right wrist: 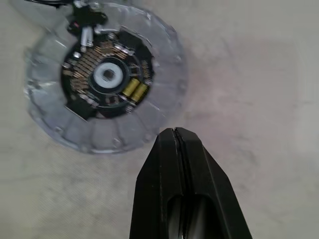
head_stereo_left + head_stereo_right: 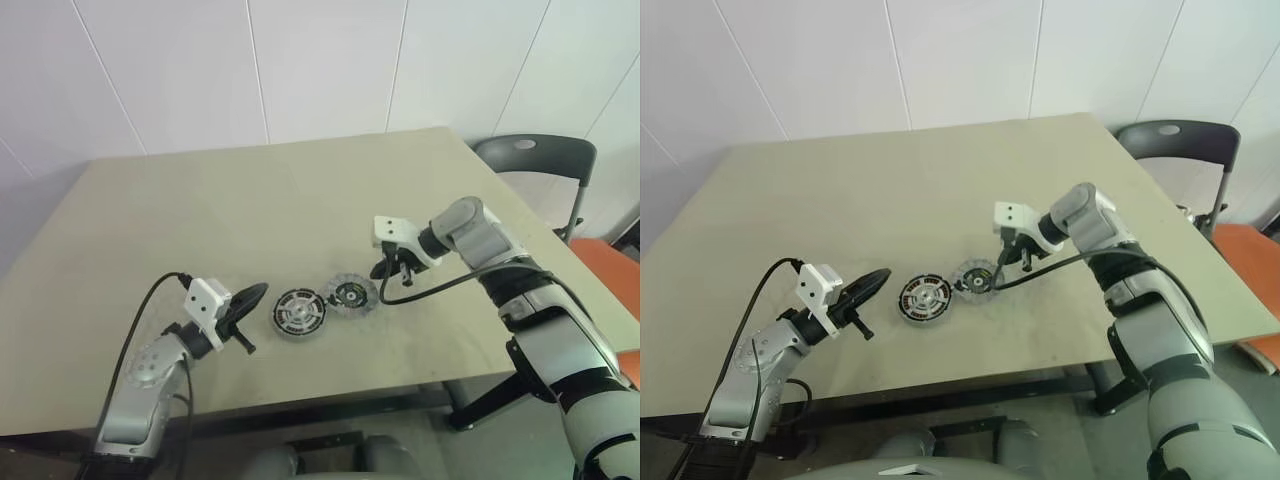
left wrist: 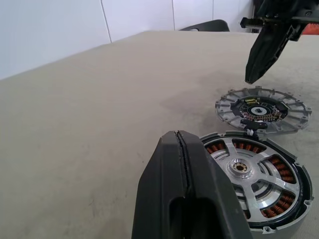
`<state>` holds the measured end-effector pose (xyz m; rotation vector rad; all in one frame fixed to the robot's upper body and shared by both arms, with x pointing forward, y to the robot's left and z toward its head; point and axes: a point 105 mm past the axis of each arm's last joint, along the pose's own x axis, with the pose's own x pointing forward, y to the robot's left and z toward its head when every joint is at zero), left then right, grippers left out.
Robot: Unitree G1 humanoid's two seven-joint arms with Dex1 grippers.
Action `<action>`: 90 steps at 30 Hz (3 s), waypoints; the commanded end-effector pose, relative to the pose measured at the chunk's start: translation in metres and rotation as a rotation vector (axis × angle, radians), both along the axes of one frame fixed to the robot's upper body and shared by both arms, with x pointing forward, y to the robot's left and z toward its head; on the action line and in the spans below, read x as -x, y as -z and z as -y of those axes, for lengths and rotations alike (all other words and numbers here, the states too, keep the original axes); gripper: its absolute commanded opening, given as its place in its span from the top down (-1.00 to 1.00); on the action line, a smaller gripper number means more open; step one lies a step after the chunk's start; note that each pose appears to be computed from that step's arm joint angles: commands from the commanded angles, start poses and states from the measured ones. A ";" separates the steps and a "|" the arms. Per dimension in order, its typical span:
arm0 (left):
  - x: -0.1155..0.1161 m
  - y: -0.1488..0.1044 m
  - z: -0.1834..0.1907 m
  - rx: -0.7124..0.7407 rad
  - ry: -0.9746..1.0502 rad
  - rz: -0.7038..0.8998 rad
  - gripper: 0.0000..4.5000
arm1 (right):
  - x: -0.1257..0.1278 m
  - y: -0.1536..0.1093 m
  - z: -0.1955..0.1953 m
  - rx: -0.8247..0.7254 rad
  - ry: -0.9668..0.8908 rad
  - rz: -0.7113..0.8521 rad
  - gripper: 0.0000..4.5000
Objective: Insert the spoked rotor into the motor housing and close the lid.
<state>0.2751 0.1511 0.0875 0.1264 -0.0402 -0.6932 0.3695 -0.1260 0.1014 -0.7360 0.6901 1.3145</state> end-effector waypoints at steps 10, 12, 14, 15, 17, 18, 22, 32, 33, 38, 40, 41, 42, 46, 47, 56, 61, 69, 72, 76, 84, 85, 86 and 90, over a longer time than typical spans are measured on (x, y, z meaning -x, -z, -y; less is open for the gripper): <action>0.000 -0.012 -0.004 0.020 -0.008 0.037 1.00 | -0.008 0.008 0.006 0.094 -0.017 0.171 1.00; 0.000 -0.011 -0.005 0.020 -0.008 0.035 1.00 | -0.008 0.010 0.007 0.099 -0.014 0.169 1.00; 0.000 -0.011 -0.005 0.020 -0.008 0.034 1.00 | -0.003 0.011 0.004 0.071 -0.016 0.124 1.00; -0.001 -0.010 -0.005 0.020 -0.009 0.034 1.00 | -0.001 0.013 0.004 0.070 -0.022 0.113 1.00; -0.001 -0.010 -0.005 0.020 -0.010 0.034 1.00 | 0.001 0.015 0.004 0.075 -0.029 0.108 1.00; -0.001 -0.010 -0.005 0.020 -0.011 0.035 1.00 | 0.004 0.017 0.002 0.066 -0.038 0.095 1.00; -0.001 -0.010 -0.005 0.022 -0.014 0.038 1.00 | 0.018 0.019 -0.012 -0.002 -0.063 0.043 1.00; -0.003 -0.012 -0.002 0.022 -0.008 0.039 1.00 | 0.024 0.003 -0.034 -0.174 0.000 -0.001 1.00; -0.003 -0.012 -0.002 0.022 -0.006 0.039 1.00 | 0.022 0.001 -0.035 -0.181 0.005 0.008 1.00; -0.004 -0.012 -0.001 0.023 0.000 0.038 1.00 | 0.013 -0.018 -0.047 -0.305 0.049 0.020 1.00; -0.005 -0.012 -0.001 0.023 0.000 0.038 1.00 | 0.013 -0.022 -0.050 -0.337 0.060 0.005 1.00; -0.005 -0.012 -0.002 0.024 0.000 0.038 1.00 | 0.013 -0.022 -0.052 -0.353 0.065 0.000 1.00; -0.005 -0.012 -0.002 0.023 0.000 0.038 1.00 | 0.013 -0.023 -0.054 -0.369 0.071 -0.006 1.00; -0.004 -0.012 -0.003 0.023 -0.005 0.039 1.00 | 0.022 -0.020 -0.069 -0.450 0.104 -0.072 1.00; -0.004 -0.012 -0.003 0.023 -0.006 0.039 1.00 | 0.025 -0.018 -0.073 -0.467 0.111 -0.094 1.00; -0.001 -0.014 -0.012 0.018 -0.029 0.043 1.00 | 0.052 0.021 -0.111 -0.557 0.311 -0.271 1.00; 0.001 -0.015 -0.017 0.013 -0.046 0.042 1.00 | 0.058 0.029 -0.120 -0.552 0.346 -0.268 1.00; 0.002 -0.018 -0.016 0.010 -0.048 0.044 1.00 | 0.045 0.028 -0.114 -0.540 0.365 -0.215 0.92; 0.002 -0.019 -0.015 0.009 -0.047 0.043 1.00 | 0.044 0.026 -0.114 -0.544 0.365 -0.209 0.63; 0.001 -0.020 -0.015 0.009 -0.046 0.044 1.00 | 0.048 0.026 -0.116 -0.552 0.354 -0.225 0.04; 0.005 -0.019 -0.013 0.014 -0.002 0.029 1.00 | 0.056 0.039 -0.115 -0.516 0.359 -0.243 -0.99; 0.008 -0.018 -0.012 0.016 0.011 0.024 1.00 | 0.056 0.042 -0.114 -0.507 0.361 -0.235 -0.99; 0.012 -0.017 -0.010 0.019 0.036 0.013 1.00 | 0.056 0.044 -0.114 -0.500 0.364 -0.231 -0.99; 0.029 -0.014 -0.011 0.012 0.101 -0.027 1.00 | 0.057 0.047 -0.113 -0.493 0.363 -0.219 -0.99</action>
